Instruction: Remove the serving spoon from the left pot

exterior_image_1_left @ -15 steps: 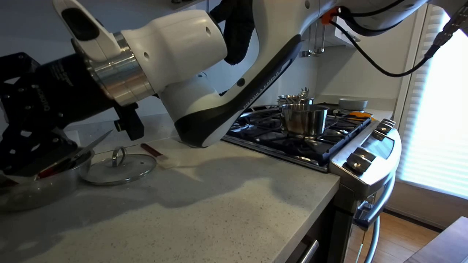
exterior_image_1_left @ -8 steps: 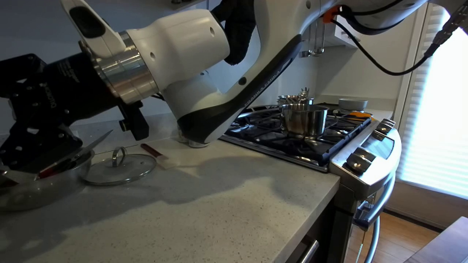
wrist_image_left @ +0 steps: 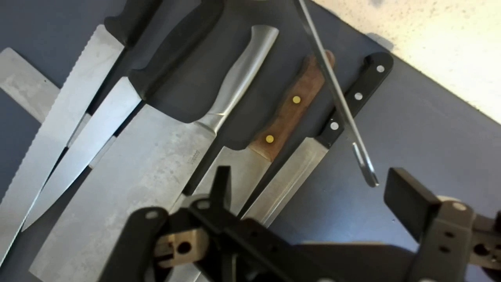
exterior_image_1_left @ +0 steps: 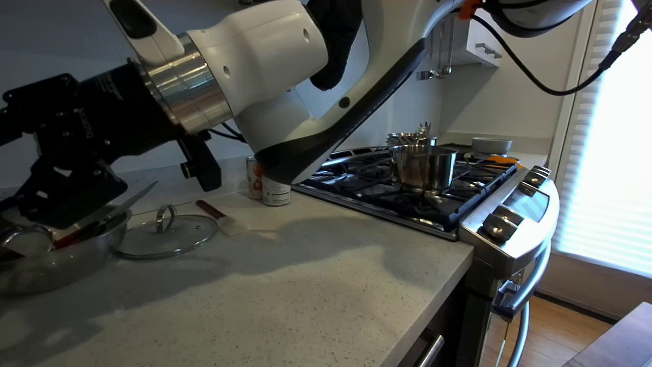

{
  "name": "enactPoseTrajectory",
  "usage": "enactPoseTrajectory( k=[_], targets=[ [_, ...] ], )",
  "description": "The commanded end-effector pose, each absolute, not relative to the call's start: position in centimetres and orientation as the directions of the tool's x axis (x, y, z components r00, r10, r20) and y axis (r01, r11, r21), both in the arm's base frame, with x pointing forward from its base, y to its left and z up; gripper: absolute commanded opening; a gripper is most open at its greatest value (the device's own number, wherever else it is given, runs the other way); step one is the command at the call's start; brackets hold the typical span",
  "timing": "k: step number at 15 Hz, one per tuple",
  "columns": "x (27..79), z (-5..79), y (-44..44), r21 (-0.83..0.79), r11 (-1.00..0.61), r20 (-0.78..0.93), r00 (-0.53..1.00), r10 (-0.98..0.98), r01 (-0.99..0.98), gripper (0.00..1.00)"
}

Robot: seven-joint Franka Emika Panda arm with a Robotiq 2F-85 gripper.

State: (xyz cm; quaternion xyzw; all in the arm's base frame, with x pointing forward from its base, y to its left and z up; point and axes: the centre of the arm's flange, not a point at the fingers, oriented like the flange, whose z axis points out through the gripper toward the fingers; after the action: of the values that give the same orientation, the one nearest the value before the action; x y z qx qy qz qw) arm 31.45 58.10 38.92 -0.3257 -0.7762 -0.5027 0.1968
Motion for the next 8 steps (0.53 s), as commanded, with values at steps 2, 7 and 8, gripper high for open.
enactPoseTrajectory(
  k=[2,7,8],
  targets=[
    [31.5,41.0,56.7,0.562,0.307,0.655,-0.640,0.401,0.768,1.00],
    [29.8,42.8,54.1,0.459,0.262,0.631,-0.519,0.576,0.849,1.00],
    [29.5,43.1,53.4,0.447,0.252,0.626,-0.501,0.597,0.858,1.00]
  ],
)
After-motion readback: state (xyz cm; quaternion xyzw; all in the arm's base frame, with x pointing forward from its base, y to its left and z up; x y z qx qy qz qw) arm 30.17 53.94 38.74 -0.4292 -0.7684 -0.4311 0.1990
